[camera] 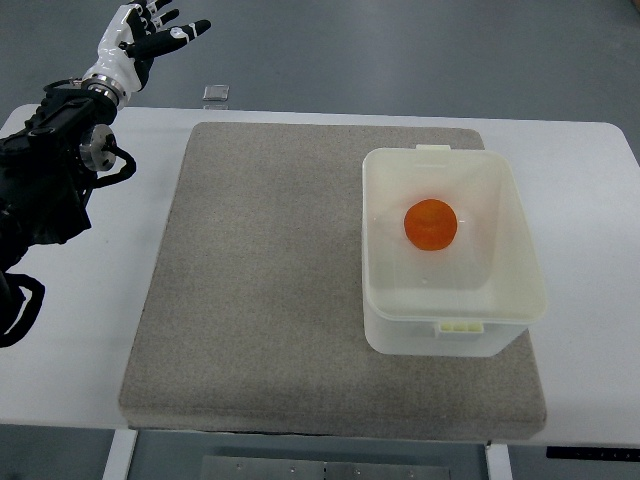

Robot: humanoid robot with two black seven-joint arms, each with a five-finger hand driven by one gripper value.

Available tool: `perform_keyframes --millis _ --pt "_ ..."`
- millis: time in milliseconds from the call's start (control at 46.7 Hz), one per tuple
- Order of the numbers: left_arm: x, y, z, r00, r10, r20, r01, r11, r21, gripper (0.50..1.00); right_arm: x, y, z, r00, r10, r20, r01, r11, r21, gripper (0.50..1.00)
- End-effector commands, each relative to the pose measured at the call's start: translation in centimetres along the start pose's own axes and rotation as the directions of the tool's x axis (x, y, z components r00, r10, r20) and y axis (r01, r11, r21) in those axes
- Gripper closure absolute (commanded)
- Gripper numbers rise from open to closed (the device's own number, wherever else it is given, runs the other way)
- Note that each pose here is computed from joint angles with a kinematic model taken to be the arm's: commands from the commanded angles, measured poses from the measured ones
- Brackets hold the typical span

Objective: Put orange in box with left hand

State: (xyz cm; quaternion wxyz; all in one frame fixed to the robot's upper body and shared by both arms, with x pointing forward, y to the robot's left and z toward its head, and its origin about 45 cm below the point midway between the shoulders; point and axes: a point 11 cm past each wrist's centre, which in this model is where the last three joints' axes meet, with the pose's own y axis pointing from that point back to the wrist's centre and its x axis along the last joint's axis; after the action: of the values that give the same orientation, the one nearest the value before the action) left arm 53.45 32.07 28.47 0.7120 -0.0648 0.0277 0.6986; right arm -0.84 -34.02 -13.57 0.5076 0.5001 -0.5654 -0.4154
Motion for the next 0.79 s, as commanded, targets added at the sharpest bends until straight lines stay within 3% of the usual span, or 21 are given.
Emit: perform_keyframes --millis 0,193,771 --pt "0.0 0.6 -1.6 0.993 0.017 -0.114 -0.016 1.0 0.009 0.551 0.0 0.0 0.0 1.0 0.001 0.0 -0.001 1.0 0.0 0.574" --pt "-0.4 2.0 -4.1 0.961 0.026 -0.275 -0.039 0.998 -0.04 0.551 0.0 0.0 0.0 1.0 0.001 0.0 -0.001 1.0 0.0 0.574" --pt "-0.5 2.2 -5.0 0.958 0.075 -0.278 -0.083 0.996 -0.017 0.527 0.0 0.0 0.0 1.0 0.001 0.0 -0.001 1.0 0.0 0.574"
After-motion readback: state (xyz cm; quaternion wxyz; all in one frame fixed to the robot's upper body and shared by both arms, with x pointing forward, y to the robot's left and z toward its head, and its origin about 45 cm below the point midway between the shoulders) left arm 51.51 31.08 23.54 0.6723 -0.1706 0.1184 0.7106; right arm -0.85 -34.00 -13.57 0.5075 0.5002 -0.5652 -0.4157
